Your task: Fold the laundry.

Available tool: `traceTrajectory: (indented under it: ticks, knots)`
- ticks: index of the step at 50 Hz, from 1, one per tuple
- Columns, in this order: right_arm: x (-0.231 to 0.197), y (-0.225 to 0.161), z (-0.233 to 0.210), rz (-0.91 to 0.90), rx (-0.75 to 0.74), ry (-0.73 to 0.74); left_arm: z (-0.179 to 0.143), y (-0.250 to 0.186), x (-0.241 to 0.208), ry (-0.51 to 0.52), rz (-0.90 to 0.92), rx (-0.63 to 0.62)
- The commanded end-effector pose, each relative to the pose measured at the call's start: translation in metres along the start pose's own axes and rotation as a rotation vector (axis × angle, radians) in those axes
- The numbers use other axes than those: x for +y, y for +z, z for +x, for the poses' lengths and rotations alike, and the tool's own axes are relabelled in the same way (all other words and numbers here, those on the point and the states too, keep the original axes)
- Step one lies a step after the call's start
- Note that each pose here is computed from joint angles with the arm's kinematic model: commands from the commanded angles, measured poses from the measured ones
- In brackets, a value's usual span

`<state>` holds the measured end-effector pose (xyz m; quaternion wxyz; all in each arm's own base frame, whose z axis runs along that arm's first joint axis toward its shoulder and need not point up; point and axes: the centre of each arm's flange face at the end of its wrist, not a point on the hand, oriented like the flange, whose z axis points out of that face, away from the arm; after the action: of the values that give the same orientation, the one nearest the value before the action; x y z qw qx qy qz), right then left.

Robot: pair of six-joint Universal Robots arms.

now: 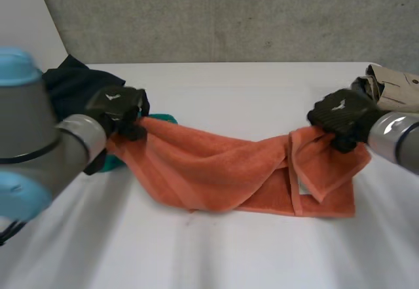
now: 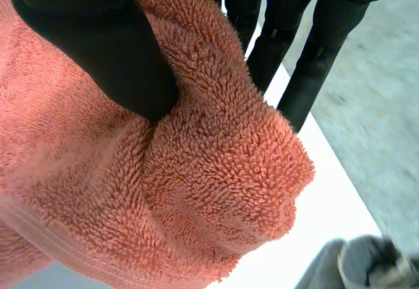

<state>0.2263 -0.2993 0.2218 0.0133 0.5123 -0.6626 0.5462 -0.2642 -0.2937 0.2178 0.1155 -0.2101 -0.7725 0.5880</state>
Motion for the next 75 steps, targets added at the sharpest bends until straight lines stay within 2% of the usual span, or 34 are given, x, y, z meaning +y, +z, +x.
traceTrajectory:
  ticks: [1,7,15,19,25,30,33,37,42,66,75]
  knots:
    - [0.005,0.024,-0.038,0.107,-0.015,-0.258,-0.016,0.064,0.004,0.006,0.062,-0.134]
    - [0.000,0.012,-0.046,0.156,0.021,-0.224,-0.013,0.072,-0.001,0.007,0.094,-0.144]
    - [-0.023,-0.029,-0.030,0.201,0.097,0.036,0.034,-0.001,-0.010,0.034,0.096,-0.038]
    - [-0.030,-0.049,-0.021,0.225,0.139,0.127,0.054,-0.032,0.009,0.053,0.055,0.022]
    - [-0.013,-0.063,-0.004,0.160,0.225,0.234,0.091,-0.055,0.048,0.090,0.006,0.131]
    - [-0.006,-0.063,-0.010,0.122,0.221,0.248,0.114,-0.043,0.078,0.129,0.009,0.181]
    - [0.001,-0.062,-0.015,0.096,0.211,0.259,0.119,-0.032,0.087,0.201,0.031,0.187]
    - [0.011,-0.061,-0.024,0.069,0.187,0.272,0.122,-0.019,0.092,0.297,0.052,0.181]
    - [0.019,-0.057,-0.028,0.047,0.177,0.284,0.117,-0.006,0.100,0.369,0.034,0.164]
    - [0.028,-0.052,-0.028,0.024,0.178,0.292,0.111,0.017,0.100,0.376,0.042,0.125]
    - [0.025,-0.046,0.000,0.018,0.271,0.287,0.104,-0.015,0.036,0.344,0.179,0.102]
